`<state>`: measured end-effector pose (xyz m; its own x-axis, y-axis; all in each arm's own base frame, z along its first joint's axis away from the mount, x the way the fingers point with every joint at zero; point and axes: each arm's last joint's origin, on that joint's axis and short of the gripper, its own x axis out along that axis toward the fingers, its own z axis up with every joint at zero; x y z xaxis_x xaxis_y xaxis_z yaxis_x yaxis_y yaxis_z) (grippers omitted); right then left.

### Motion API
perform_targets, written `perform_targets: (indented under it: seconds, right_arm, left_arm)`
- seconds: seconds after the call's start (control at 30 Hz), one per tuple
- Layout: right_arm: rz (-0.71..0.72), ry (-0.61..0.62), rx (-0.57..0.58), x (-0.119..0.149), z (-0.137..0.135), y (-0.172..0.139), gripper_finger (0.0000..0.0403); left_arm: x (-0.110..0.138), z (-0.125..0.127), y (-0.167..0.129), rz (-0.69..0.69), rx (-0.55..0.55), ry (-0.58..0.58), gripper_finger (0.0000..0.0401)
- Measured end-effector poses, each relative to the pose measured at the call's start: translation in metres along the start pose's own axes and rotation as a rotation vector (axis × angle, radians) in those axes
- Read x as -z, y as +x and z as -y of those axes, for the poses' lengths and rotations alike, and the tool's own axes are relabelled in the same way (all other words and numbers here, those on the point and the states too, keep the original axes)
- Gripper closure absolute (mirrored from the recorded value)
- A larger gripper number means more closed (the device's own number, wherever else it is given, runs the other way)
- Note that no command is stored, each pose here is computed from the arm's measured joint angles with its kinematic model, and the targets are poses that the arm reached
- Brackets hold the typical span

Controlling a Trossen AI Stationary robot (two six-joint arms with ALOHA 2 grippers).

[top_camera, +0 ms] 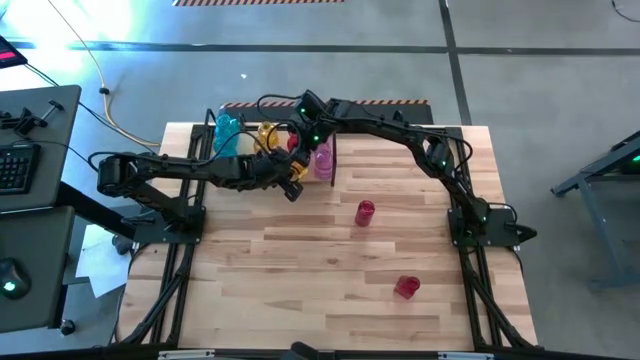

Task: Sort vases onto shelf
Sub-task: Put the yellow vase on the shelf aligned with the other yellow vase

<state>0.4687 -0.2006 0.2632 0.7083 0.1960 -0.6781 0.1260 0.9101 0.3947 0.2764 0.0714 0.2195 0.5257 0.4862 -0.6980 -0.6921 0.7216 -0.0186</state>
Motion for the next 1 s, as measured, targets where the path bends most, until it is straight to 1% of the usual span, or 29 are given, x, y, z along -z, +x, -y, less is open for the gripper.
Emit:
perform_targets:
  seconds: [0.27, 0.43, 0.6, 0.7, 0.77, 0.9, 1.0]
  right_arm:
    - [0.053, -0.001, -0.001, -0.006, 0.000, 0.000, 0.0258]
    - [0.061, 0.003, 0.000, -0.006, 0.000, 0.000, 0.0257]
    - [0.076, 0.013, 0.027, -0.008, 0.003, -0.005, 0.0257]
    - [0.121, 0.020, 0.037, -0.014, 0.004, -0.019, 0.0257]
    - [0.164, 0.017, 0.043, -0.020, 0.002, -0.032, 0.0258]
    - [0.267, -0.011, 0.067, -0.033, -0.007, -0.063, 0.0258]
    - [0.322, -0.038, 0.094, -0.039, -0.018, -0.086, 0.0258]
  left_arm:
    - [0.000, -0.001, -0.001, 0.006, -0.017, -0.009, 0.0400]
    - [-0.001, -0.005, -0.007, 0.016, -0.055, -0.009, 0.0400]
    - [-0.006, -0.010, -0.021, 0.054, -0.044, -0.004, 0.0400]
    - [-0.011, -0.012, -0.033, 0.094, -0.016, -0.014, 0.0400]
    - [-0.014, -0.014, -0.042, 0.118, 0.022, -0.003, 0.0400]
    - [-0.018, -0.018, -0.057, 0.160, 0.060, 0.001, 0.0400]
    - [-0.020, -0.020, -0.063, 0.181, 0.082, 0.037, 0.0400]
